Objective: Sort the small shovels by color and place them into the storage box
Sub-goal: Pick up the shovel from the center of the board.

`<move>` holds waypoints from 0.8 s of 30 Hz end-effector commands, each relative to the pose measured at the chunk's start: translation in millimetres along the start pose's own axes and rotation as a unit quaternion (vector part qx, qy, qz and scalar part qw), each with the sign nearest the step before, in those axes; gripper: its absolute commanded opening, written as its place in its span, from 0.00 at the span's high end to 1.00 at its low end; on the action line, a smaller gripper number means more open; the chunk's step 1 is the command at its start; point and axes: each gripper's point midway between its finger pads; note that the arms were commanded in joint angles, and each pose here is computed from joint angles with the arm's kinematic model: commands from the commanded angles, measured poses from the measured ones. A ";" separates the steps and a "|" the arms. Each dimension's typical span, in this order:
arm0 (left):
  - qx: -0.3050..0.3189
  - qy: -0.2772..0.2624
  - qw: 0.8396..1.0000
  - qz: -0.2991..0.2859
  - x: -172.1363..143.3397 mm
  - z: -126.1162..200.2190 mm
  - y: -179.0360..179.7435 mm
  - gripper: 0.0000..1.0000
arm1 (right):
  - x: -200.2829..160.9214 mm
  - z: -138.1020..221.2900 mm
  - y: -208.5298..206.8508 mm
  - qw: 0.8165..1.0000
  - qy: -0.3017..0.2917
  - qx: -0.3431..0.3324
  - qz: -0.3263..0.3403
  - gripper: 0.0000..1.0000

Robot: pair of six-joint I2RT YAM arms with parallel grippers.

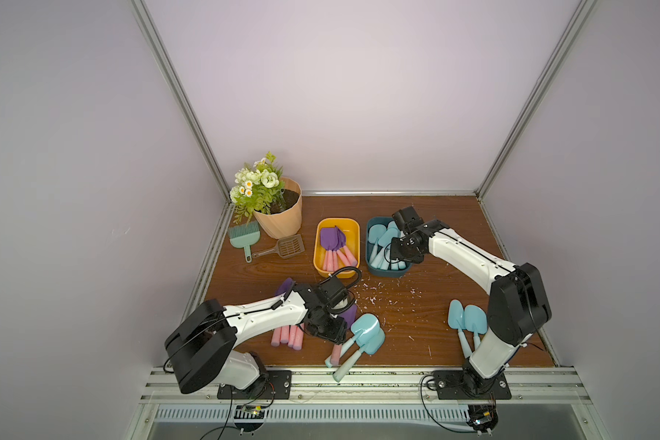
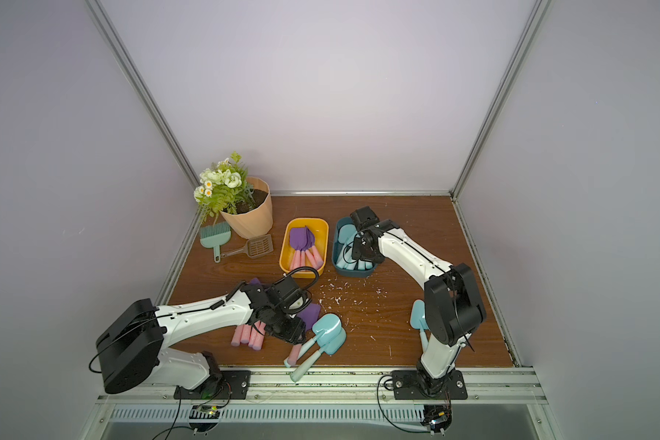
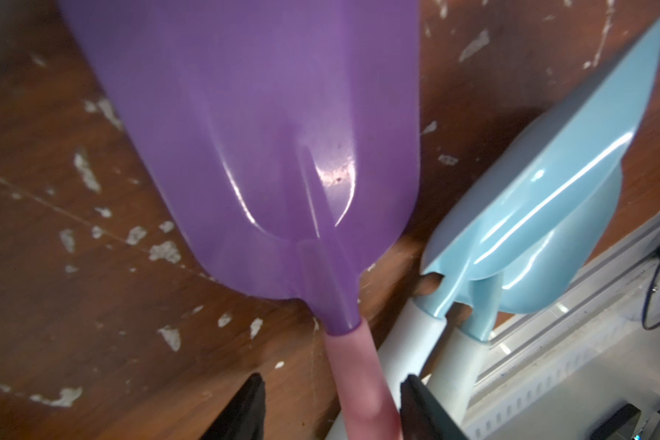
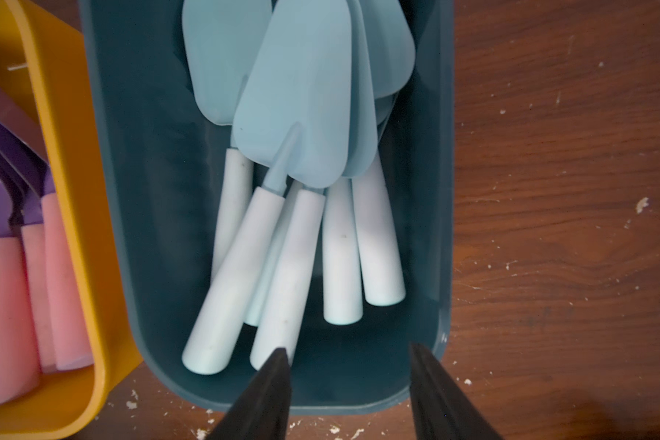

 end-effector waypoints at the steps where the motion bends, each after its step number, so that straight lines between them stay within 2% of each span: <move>1: 0.017 0.009 1.000 0.010 -3.8 -9.0 7.5 0.44 | 7.8 15.2 -4.1 1.000 -0.025 0.002 -0.013 0.46; 5: 0.041 0.004 0.999 0.004 5.8 -14.2 13.6 0.51 | 8.6 20.8 -5.1 0.999 -0.031 0.009 -0.019 0.46; 7: 0.050 -0.003 0.999 0.003 14.0 -15.0 15.6 0.59 | 8.8 22.6 -4.7 0.999 -0.031 0.013 -0.023 0.46; 8: 0.056 -0.004 0.998 0.005 17.3 -15.1 17.7 0.70 | 8.6 23.1 -4.2 0.999 -0.032 0.017 -0.025 0.46; 11: 0.062 -0.021 0.998 0.015 29.3 -9.8 22.3 0.91 | 5.8 24.0 -2.0 0.998 -0.035 0.030 -0.032 0.46; 16: 0.086 -0.063 0.994 0.024 49.8 19.9 28.5 0.99 | 2.9 24.8 -5.7 0.998 -0.042 0.029 -0.035 0.46; 21: 0.128 -0.143 0.982 0.002 83.5 76.8 26.3 0.99 | 5.3 29.0 -7.3 0.997 -0.058 0.033 -0.041 0.46; 24: 0.146 -0.210 0.967 0.011 114.5 117.5 24.8 0.99 | 8.5 33.5 -9.0 0.997 -0.065 0.029 -0.040 0.46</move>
Point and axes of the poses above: each gripper's point midway between its finger pads, its own z axis back along the fingers, its own y axis along the line the jaws close on, x = y × z, and after that the axes turned 2 degrees about z, right-handed
